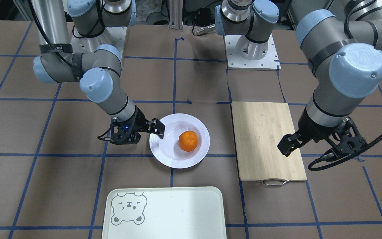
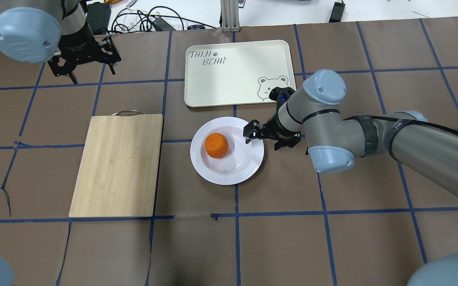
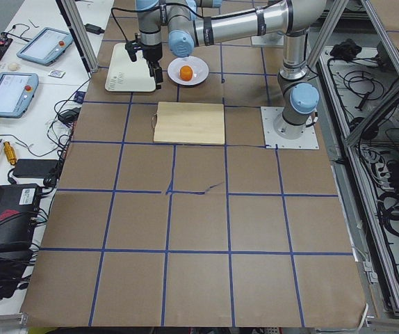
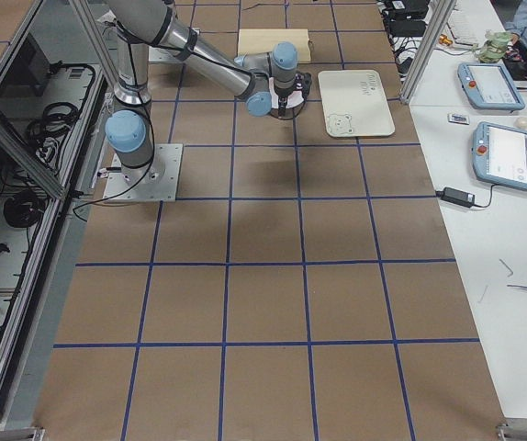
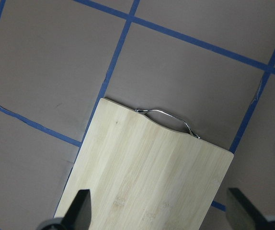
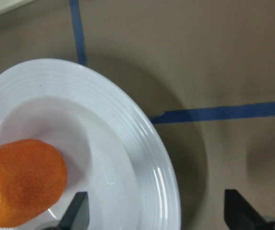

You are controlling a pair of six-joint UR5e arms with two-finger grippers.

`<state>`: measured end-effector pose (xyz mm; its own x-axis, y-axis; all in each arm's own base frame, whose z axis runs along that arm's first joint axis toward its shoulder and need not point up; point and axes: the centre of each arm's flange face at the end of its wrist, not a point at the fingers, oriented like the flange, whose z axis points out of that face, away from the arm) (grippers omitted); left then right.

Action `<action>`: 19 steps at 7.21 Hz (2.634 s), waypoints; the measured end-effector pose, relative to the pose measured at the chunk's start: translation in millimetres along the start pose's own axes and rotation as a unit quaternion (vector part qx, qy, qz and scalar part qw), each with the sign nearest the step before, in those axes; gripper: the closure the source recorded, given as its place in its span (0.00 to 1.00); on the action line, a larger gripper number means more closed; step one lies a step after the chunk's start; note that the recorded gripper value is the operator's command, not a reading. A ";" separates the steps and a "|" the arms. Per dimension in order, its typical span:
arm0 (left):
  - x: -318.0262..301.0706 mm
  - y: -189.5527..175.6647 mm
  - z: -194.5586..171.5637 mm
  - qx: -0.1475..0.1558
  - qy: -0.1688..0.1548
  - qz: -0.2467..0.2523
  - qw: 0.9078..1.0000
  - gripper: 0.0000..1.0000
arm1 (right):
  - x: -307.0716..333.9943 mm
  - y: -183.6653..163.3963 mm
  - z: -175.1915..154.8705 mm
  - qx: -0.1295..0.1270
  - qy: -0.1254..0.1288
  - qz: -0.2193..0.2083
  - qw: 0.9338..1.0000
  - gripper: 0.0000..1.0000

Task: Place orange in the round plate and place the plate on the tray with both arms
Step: 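Release the orange, raise the left gripper while the right reaches the plate rim, then grip the plate rim with the right gripper and slide it onto the bear tray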

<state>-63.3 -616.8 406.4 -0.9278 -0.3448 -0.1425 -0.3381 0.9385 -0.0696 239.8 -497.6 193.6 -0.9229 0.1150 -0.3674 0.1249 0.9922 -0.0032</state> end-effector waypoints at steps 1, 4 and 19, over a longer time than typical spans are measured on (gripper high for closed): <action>4.7 6.1 -3.0 -0.002 0.014 0.062 0.998 0.00 | -2.1 1.7 12.2 -0.001 -0.002 0.008 1.000 0.02; -3.4 30.6 -24.4 -0.020 0.044 0.186 0.981 0.00 | -4.6 5.0 22.4 -0.005 -0.002 0.034 0.999 0.30; -20.6 88.1 -55.0 -0.039 0.068 0.190 0.979 0.00 | -52.2 -96.6 -44.5 0.070 -0.064 0.044 0.995 1.00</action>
<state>-82.7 -526.1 457.5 -0.9995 0.0299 -0.0110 0.0295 0.9988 0.0390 259.7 -597.2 254.4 -0.8528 0.1853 -0.4882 0.2609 0.9611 -0.0911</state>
